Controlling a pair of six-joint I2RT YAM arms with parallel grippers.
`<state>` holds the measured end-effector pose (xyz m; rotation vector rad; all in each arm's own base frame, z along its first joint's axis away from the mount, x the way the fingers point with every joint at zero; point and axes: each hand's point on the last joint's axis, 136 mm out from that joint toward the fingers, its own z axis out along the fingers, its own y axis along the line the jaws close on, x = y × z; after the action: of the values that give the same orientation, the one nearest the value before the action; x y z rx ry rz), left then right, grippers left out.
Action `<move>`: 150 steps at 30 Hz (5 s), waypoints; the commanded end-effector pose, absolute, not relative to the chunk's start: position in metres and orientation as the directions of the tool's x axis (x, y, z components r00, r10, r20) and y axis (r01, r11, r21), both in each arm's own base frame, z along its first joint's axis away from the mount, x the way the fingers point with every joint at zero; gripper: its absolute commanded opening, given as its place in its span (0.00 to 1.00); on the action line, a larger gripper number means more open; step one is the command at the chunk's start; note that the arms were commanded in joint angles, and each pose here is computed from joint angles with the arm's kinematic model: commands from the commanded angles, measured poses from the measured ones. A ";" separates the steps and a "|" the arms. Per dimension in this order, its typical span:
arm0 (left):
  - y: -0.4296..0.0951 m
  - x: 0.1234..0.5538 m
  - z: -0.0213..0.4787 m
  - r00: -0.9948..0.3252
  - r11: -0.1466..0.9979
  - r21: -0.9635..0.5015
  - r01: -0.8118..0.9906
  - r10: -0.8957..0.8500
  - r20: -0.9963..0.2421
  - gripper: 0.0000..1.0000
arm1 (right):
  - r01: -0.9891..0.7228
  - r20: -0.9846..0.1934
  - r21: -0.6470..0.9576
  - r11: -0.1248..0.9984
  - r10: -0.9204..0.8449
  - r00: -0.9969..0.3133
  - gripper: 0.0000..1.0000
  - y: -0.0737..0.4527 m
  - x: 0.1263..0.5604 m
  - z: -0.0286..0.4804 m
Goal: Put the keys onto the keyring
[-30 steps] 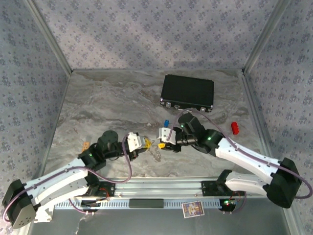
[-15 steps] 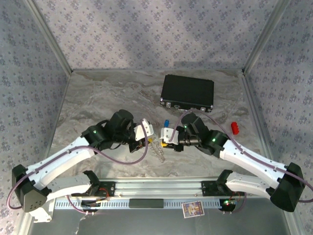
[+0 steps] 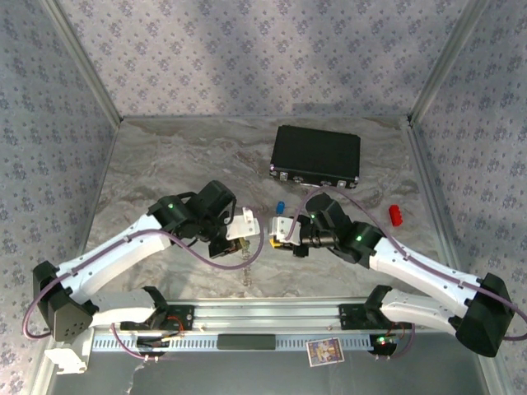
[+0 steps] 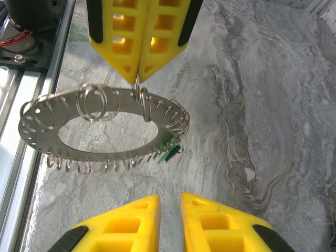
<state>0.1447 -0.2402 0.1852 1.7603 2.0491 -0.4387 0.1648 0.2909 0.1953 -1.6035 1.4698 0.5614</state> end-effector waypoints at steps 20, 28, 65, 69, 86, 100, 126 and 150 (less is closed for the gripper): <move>-0.245 0.129 0.204 0.099 -0.035 0.120 0.992 0.806 -0.583 0.00 | -0.986 -0.950 -0.159 0.055 -0.278 0.138 0.21 0.347 0.134 0.195; -0.252 0.127 0.204 0.101 -0.054 0.096 0.994 0.797 -0.596 0.00 | -0.985 -0.953 -0.156 0.068 -0.274 0.132 0.23 0.349 0.136 0.190; -0.255 0.126 0.202 0.085 -0.041 0.084 0.996 0.778 -0.623 0.00 | -0.985 -0.968 -0.174 0.017 -0.188 0.168 0.25 0.348 0.123 0.209; -0.254 0.127 0.202 0.079 -0.036 0.081 0.996 0.775 -0.627 0.00 | -0.985 -0.971 -0.169 0.018 -0.177 0.163 0.23 0.346 0.123 0.208; -0.257 0.125 0.206 0.067 -0.035 0.062 0.997 0.753 -0.654 0.00 | -0.986 -0.974 -0.164 0.029 -0.166 0.157 0.10 0.350 0.129 0.210; -0.255 0.151 0.202 -0.102 0.159 -0.006 0.987 0.600 -0.793 0.41 | -0.992 -0.973 -0.125 0.035 -0.199 0.116 0.00 0.344 0.133 0.194; -0.265 0.138 0.176 -0.059 0.227 -0.009 0.974 0.213 -0.975 0.36 | -0.995 -0.975 -0.090 0.039 -0.206 0.080 0.00 0.334 0.136 0.189; -0.272 0.136 0.180 -0.057 0.195 -0.022 0.981 0.178 -0.982 0.16 | -0.997 -0.977 -0.072 0.038 -0.205 0.063 0.00 0.336 0.136 0.186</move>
<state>0.1386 -0.2692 0.1602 1.1870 1.5481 -0.9784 0.1401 0.3344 0.1818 -1.3558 1.3500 0.9901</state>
